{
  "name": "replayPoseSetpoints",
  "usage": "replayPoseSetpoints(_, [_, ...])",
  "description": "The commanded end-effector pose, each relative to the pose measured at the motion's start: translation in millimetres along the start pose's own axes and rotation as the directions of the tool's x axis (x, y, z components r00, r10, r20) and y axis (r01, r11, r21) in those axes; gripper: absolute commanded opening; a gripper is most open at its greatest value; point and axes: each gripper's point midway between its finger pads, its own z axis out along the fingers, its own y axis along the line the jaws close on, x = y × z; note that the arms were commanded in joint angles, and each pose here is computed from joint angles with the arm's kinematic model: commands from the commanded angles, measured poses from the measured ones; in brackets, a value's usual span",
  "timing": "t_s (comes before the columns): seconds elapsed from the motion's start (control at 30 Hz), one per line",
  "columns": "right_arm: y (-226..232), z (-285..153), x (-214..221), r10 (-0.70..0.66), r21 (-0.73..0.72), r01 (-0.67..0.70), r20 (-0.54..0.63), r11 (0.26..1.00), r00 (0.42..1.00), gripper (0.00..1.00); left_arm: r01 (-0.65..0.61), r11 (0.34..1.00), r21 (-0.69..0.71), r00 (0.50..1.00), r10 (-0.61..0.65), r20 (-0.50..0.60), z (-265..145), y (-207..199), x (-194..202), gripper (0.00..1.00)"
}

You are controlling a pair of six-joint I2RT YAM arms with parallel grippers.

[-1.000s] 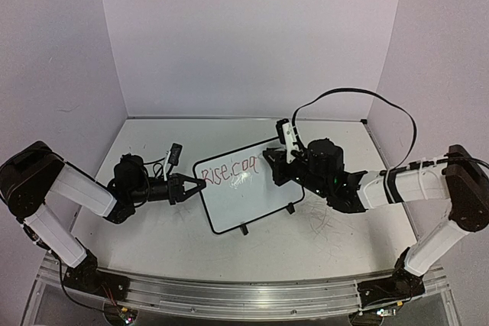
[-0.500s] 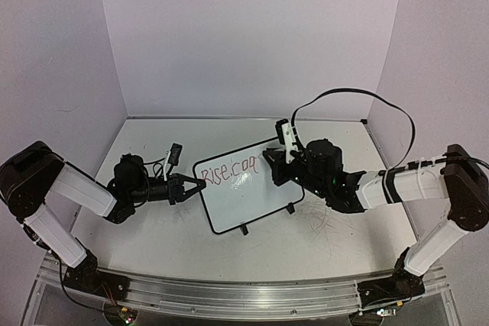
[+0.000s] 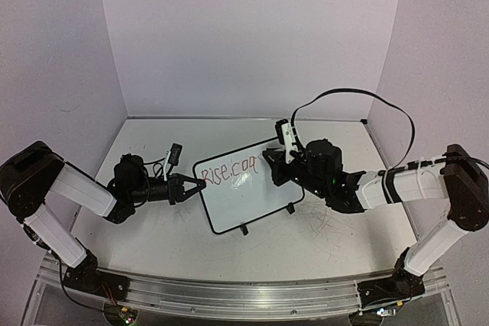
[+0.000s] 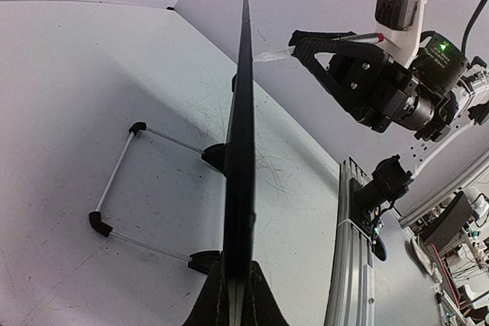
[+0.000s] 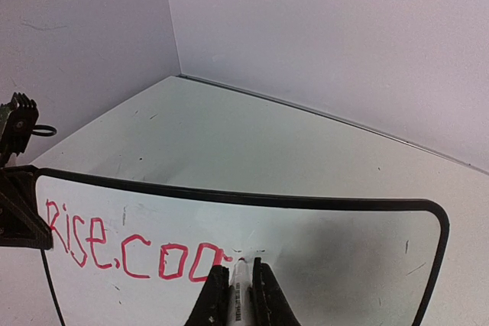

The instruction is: Write a sentence on the whiteboard

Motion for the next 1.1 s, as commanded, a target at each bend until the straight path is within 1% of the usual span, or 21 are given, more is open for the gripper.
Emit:
replayPoseSetpoints(0.0, [-1.5, 6.0, -15.4, 0.005, 0.017, -0.005, 0.046, 1.000, 0.999, 0.00, 0.010, 1.000, -0.012, 1.000, -0.010, -0.025, 2.7, 4.3, 4.2, 0.00])
replayPoseSetpoints(1.07, [-1.6, 7.6, -14.7, 0.007, 0.020, -0.008, 0.037, 1.000, 0.999, 0.00, 0.012, 1.000, -0.014, 1.000, -0.013, -0.028, 2.2, 4.8, 5.7, 0.00])
